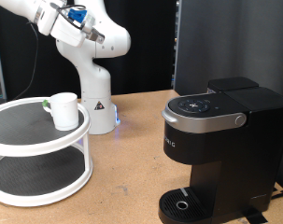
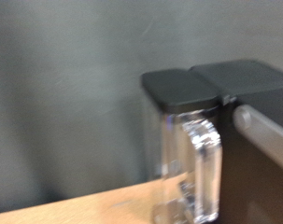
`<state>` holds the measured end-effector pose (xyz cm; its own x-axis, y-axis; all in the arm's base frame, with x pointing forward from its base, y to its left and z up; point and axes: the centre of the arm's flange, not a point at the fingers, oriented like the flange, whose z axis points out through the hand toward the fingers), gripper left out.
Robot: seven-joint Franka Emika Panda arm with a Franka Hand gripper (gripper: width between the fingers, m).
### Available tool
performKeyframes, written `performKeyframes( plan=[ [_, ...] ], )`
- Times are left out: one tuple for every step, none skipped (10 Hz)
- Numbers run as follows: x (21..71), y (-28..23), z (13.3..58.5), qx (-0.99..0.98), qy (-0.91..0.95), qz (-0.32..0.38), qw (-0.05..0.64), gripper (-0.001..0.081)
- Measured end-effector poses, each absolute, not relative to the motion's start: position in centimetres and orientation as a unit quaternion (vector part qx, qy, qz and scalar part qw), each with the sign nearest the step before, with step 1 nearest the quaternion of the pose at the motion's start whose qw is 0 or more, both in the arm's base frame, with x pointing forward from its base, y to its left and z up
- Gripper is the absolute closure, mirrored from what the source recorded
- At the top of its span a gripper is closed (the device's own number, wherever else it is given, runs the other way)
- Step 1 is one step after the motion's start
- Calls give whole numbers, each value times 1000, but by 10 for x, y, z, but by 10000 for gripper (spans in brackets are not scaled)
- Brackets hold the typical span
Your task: Make a cup of coffee with the keurig machine
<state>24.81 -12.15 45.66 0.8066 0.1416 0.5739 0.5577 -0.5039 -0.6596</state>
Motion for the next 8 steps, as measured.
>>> performKeyframes(
  plan=[
    [244, -122, 458, -840, -214, -211, 451, 799],
    [243, -123, 460, -840, -215, -208, 452, 799],
    [242, -125, 461, -839, -214, -209, 454, 799],
    [242, -125, 460, -840, -215, -207, 453, 799],
    [239, -123, 455, -854, -219, -170, 441, 799],
    [236, -121, 450, -872, -219, -119, 422, 799],
    [235, -121, 445, -888, -211, -77, 401, 799],
    [234, -121, 442, -900, -205, -41, 382, 799]
  ],
)
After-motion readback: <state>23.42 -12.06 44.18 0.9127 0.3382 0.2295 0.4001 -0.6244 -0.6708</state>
